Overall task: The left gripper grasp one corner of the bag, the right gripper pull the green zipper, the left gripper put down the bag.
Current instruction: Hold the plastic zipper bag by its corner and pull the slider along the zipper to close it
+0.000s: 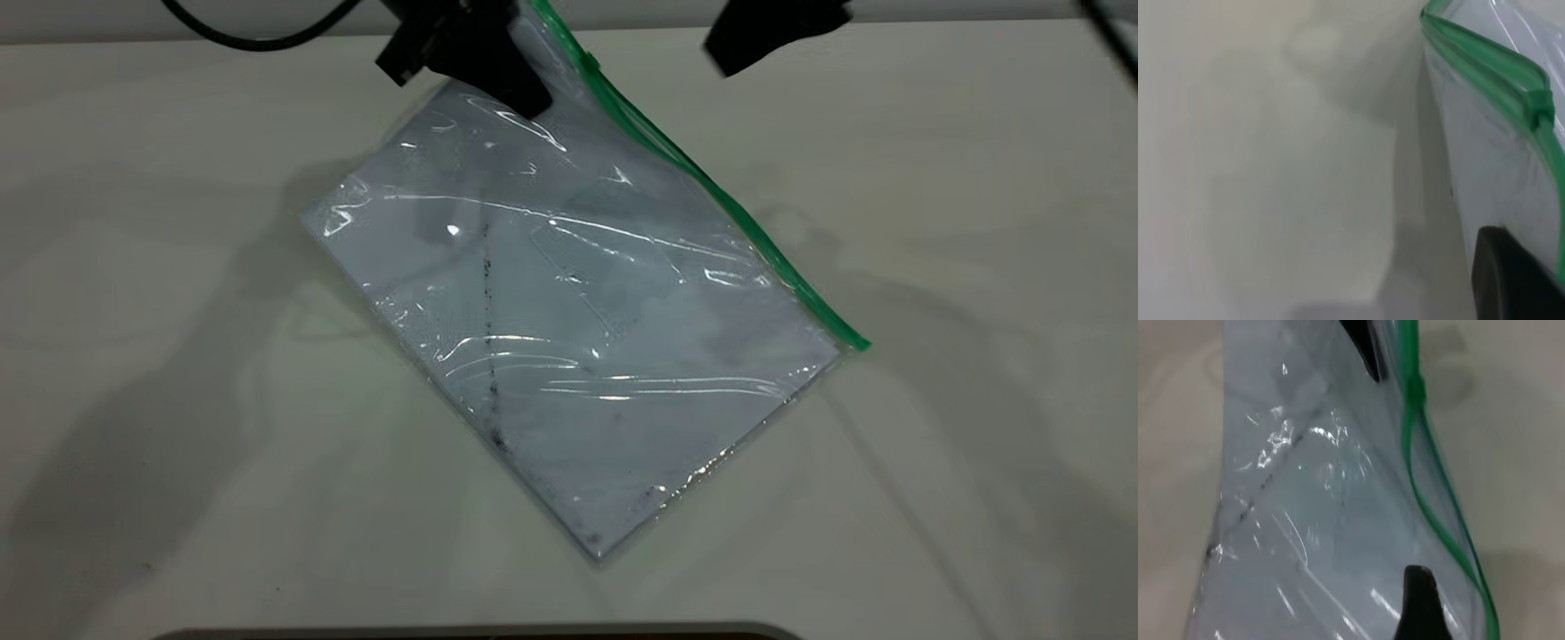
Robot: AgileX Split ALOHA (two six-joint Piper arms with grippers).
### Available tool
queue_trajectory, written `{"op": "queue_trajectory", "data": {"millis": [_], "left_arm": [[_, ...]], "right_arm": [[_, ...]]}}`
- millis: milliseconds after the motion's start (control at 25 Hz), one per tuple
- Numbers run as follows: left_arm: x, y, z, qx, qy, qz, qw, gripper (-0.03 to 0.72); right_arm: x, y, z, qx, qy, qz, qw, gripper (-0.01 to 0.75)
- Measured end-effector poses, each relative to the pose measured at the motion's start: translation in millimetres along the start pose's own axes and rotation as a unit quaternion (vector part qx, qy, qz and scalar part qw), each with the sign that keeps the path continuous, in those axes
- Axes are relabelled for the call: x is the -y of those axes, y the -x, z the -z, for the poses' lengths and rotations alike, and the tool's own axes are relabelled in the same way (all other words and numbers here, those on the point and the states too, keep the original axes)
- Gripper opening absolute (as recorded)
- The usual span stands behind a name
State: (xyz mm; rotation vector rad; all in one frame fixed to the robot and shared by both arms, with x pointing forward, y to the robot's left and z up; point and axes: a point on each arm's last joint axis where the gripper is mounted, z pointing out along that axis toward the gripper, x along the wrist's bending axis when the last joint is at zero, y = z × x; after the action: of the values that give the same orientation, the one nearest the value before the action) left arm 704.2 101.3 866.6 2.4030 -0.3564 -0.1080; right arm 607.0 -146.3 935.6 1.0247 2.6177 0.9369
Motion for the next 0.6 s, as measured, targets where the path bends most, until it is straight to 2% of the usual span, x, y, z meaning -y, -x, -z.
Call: {"op": "queue_trajectory", "data": {"millis": [400,600], "left_arm": [[-6.0,-7.2,-13.2,-0.039,-0.024,-0.041,0.998,0.053],[-21.6,-10.0,-22.8,-0.059,-0.002,-0.061,0.996,0.053]], "right_arm": [[-11.3,5.1,-37.2,-0.032,0.030,0.013,0.999,0.579],[-9.6,5.9,-46.2,-0.041,0.039,0.013,0.998,0.579]]}}
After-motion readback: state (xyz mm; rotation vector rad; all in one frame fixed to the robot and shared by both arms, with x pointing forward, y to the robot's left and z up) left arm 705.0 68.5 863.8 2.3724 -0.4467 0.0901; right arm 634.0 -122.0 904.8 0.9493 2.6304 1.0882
